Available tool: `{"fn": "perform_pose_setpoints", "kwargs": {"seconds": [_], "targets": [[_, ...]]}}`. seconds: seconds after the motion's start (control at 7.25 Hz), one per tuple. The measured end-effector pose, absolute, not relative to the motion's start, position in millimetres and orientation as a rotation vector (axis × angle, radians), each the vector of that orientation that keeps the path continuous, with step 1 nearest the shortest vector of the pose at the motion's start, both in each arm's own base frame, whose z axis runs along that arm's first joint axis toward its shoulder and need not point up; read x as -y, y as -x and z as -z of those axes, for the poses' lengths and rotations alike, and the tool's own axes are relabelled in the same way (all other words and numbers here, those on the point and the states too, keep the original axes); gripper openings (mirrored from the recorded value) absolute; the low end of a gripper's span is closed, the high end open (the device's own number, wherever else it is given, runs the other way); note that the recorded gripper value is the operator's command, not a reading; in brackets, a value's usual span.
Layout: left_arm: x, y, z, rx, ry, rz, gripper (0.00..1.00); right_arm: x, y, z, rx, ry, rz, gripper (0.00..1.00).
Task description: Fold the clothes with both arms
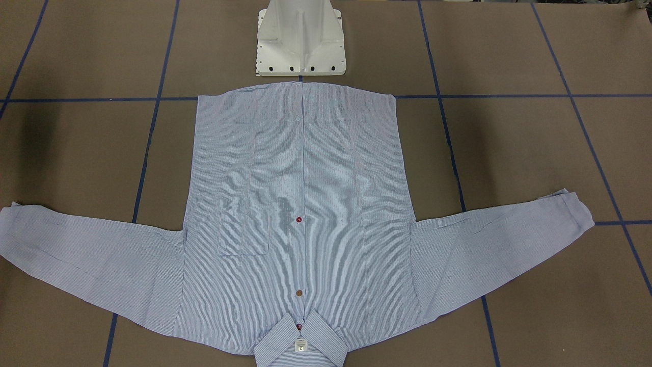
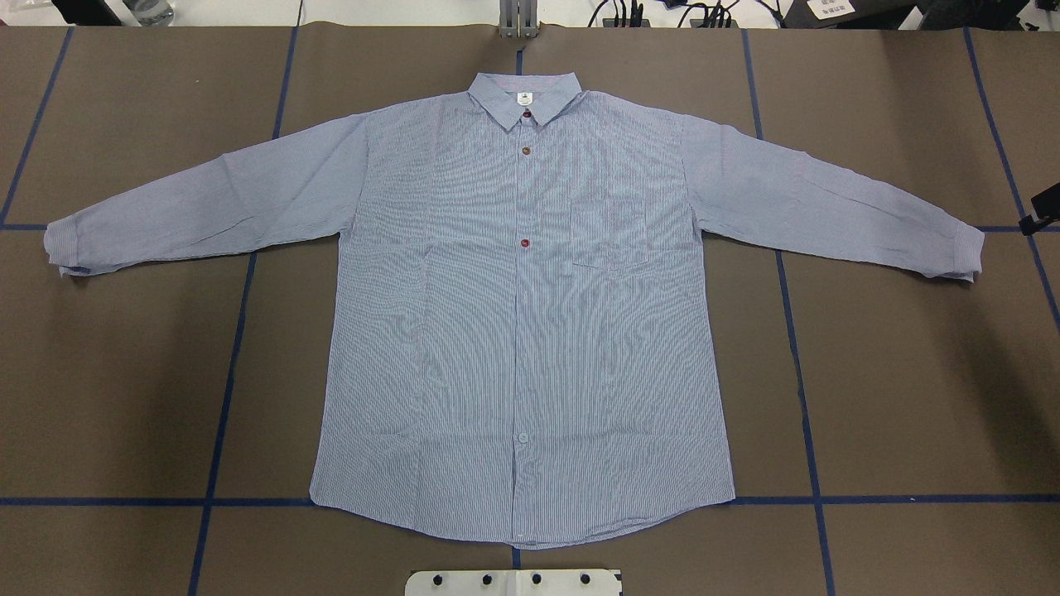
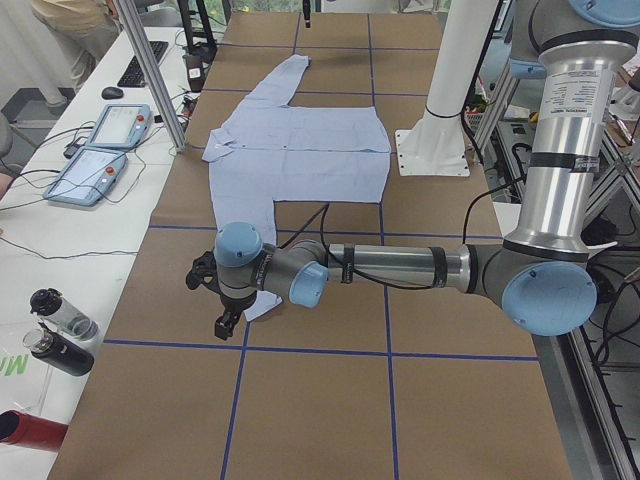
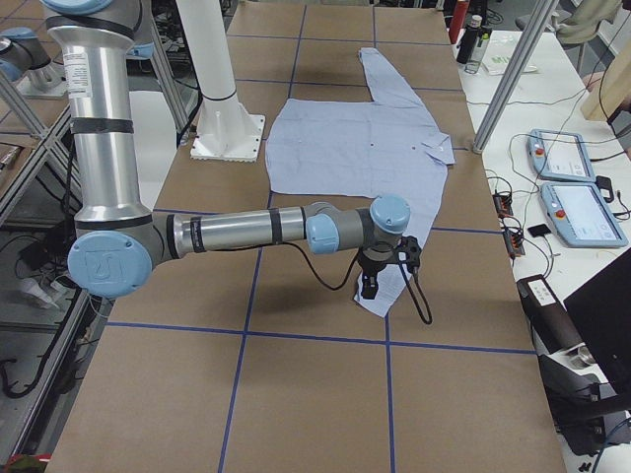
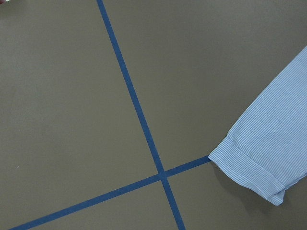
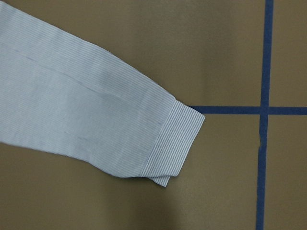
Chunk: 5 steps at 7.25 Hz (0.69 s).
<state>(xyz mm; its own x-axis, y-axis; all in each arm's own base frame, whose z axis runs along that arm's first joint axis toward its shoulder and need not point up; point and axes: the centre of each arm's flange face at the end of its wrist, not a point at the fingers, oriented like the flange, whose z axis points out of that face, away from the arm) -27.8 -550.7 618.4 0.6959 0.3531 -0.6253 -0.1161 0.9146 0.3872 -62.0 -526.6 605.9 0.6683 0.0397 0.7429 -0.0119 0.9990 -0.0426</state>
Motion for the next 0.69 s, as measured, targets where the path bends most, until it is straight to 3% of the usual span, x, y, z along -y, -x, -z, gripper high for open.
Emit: {"fn": "perform_pose_setpoints", "kwargs": {"seconds": [0.69], "targets": [[535.7, 27.1, -610.1, -0.771, -0.351, -0.284, 1.0, 516.6, 118.1, -684.1, 0.919, 0.097, -0.443, 0.99]]}}
